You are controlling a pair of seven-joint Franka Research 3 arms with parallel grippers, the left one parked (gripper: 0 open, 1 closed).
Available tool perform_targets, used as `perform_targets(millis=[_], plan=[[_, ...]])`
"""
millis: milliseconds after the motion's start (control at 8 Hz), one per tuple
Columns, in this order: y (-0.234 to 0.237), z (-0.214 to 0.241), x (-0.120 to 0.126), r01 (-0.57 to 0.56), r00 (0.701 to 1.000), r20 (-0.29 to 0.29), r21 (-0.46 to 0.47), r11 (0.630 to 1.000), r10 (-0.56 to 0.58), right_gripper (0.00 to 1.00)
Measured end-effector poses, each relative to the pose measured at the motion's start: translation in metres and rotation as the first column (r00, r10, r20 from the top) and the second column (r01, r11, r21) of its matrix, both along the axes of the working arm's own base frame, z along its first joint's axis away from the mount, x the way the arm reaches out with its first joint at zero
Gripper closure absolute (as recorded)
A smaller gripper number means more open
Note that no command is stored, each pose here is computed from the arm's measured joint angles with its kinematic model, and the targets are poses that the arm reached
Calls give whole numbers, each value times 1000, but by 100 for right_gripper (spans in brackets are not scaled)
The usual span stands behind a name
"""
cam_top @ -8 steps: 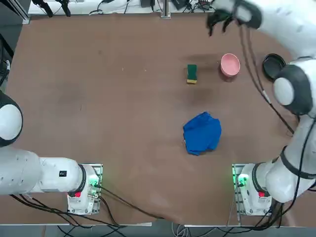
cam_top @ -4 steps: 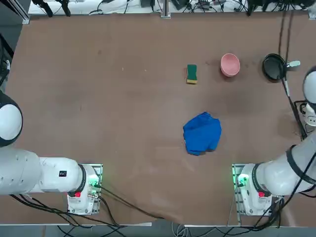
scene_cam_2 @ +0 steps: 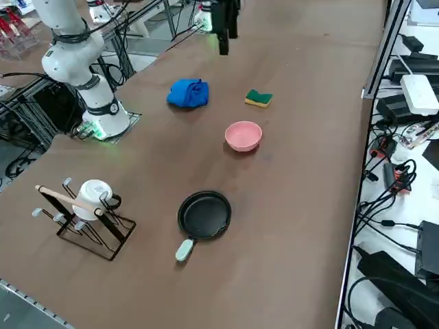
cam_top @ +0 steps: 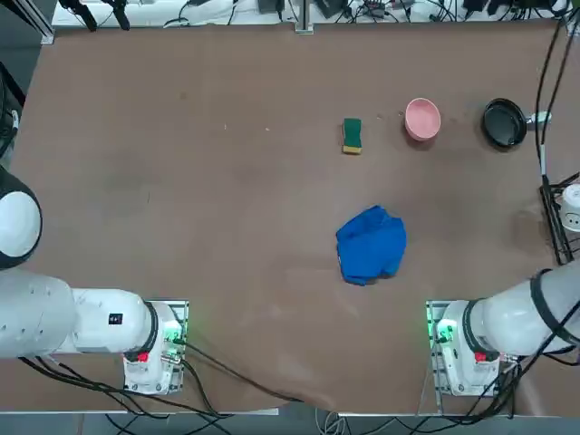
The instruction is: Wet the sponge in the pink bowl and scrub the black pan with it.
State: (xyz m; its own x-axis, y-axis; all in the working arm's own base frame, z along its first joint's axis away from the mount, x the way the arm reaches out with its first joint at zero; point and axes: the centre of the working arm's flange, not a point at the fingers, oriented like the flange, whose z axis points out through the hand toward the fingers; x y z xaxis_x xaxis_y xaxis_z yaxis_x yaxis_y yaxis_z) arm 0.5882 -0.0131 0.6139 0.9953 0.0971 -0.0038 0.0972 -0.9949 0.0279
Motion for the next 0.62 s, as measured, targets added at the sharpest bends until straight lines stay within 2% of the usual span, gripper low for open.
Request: perform_targets(millis=[375, 625], plan=[[-22, 21, -51, 34, 999, 3, 22, 999, -34, 0], [-16, 30, -66, 38, 999, 17, 27, 999, -38, 0]])
